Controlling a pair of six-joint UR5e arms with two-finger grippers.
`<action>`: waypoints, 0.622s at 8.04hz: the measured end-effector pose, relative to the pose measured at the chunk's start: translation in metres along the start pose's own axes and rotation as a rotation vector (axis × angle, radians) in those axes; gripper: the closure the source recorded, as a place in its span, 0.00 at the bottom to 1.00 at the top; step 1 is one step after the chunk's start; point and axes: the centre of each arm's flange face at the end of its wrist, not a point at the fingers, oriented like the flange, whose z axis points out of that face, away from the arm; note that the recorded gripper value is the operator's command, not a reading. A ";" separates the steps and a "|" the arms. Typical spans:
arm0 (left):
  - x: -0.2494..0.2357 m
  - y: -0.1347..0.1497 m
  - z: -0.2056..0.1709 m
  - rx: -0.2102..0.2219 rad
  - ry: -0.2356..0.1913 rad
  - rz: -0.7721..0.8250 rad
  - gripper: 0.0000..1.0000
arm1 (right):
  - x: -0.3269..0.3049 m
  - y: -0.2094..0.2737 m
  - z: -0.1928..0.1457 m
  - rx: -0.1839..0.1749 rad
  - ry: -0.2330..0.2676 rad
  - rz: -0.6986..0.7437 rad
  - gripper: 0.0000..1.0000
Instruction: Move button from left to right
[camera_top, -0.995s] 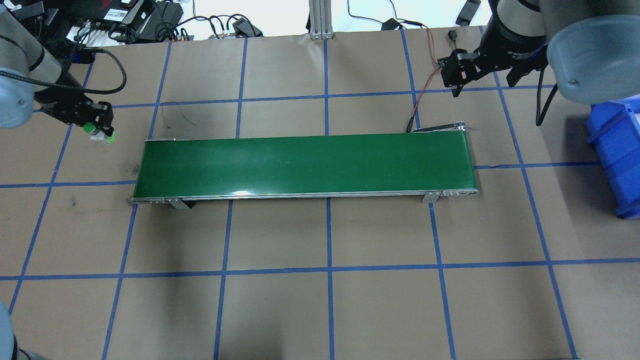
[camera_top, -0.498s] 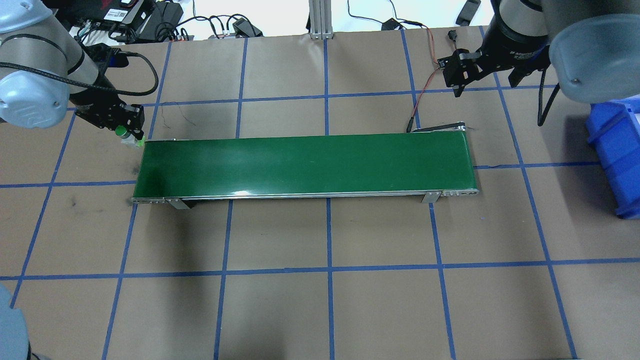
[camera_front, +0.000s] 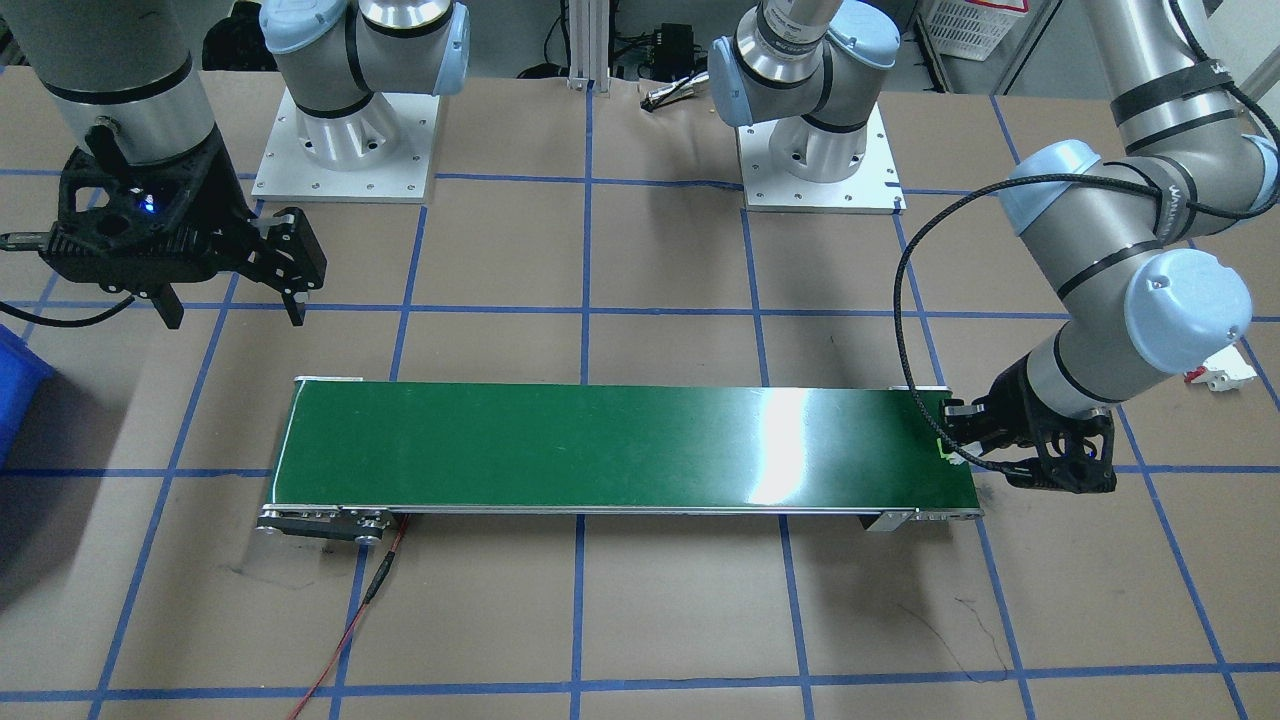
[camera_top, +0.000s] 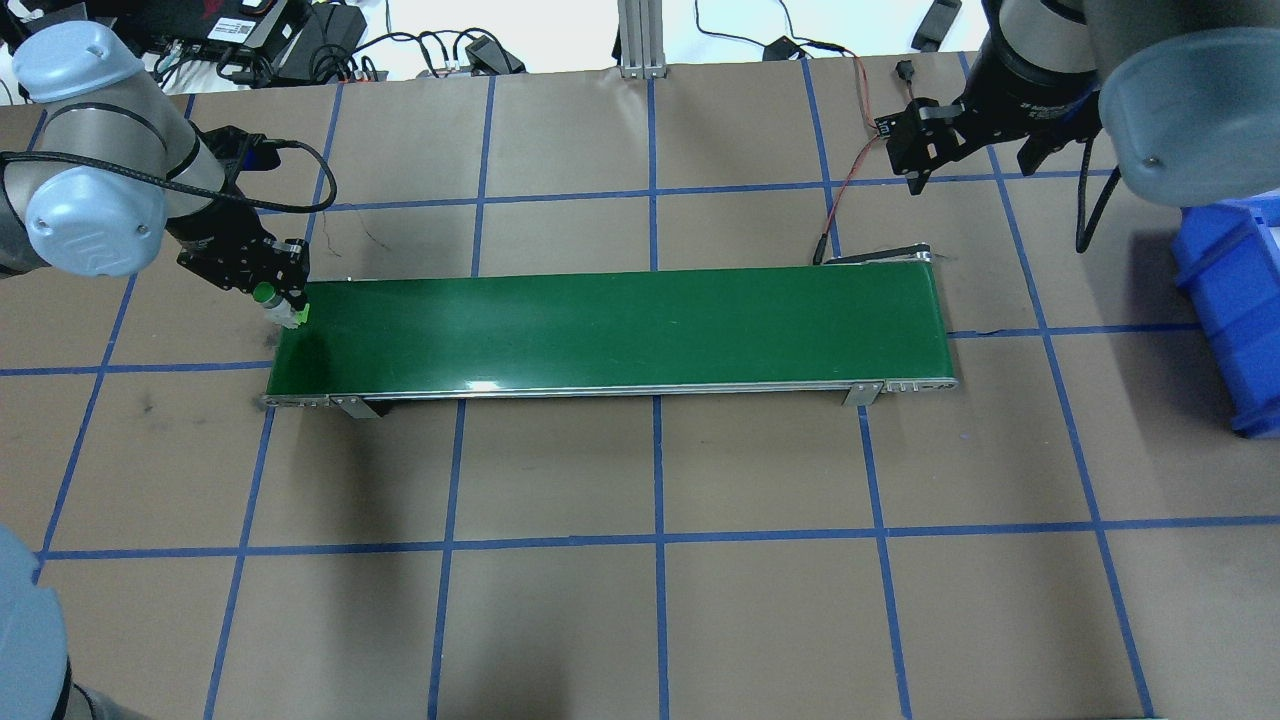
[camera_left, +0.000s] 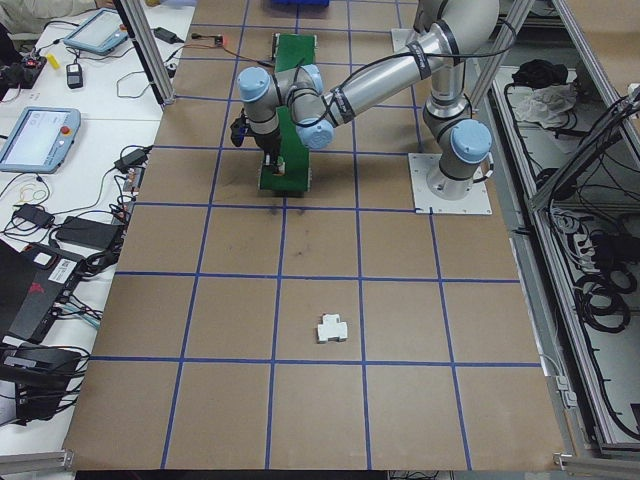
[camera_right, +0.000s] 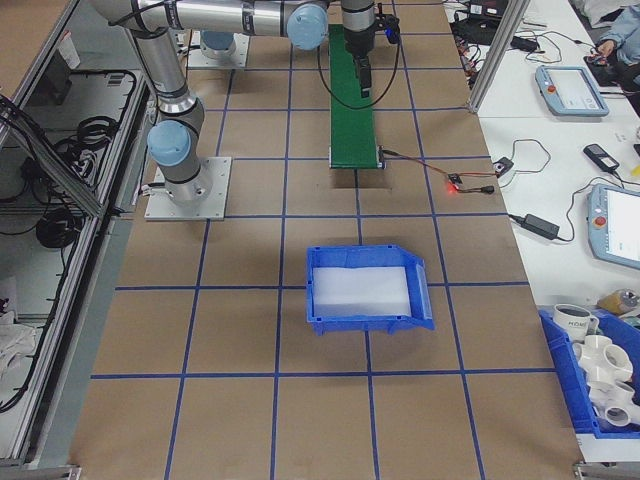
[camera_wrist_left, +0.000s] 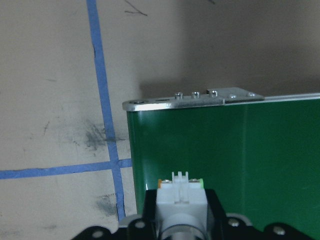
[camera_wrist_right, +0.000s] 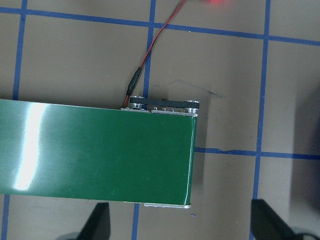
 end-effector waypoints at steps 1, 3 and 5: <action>0.000 -0.001 0.007 -0.013 0.007 -0.033 1.00 | 0.000 0.000 0.000 0.000 0.000 0.000 0.00; 0.000 -0.002 0.020 -0.037 0.016 -0.072 0.85 | 0.000 0.000 0.000 0.000 0.000 0.000 0.00; 0.001 0.000 0.024 -0.047 0.017 -0.082 0.00 | 0.000 0.000 0.000 0.000 0.000 0.000 0.00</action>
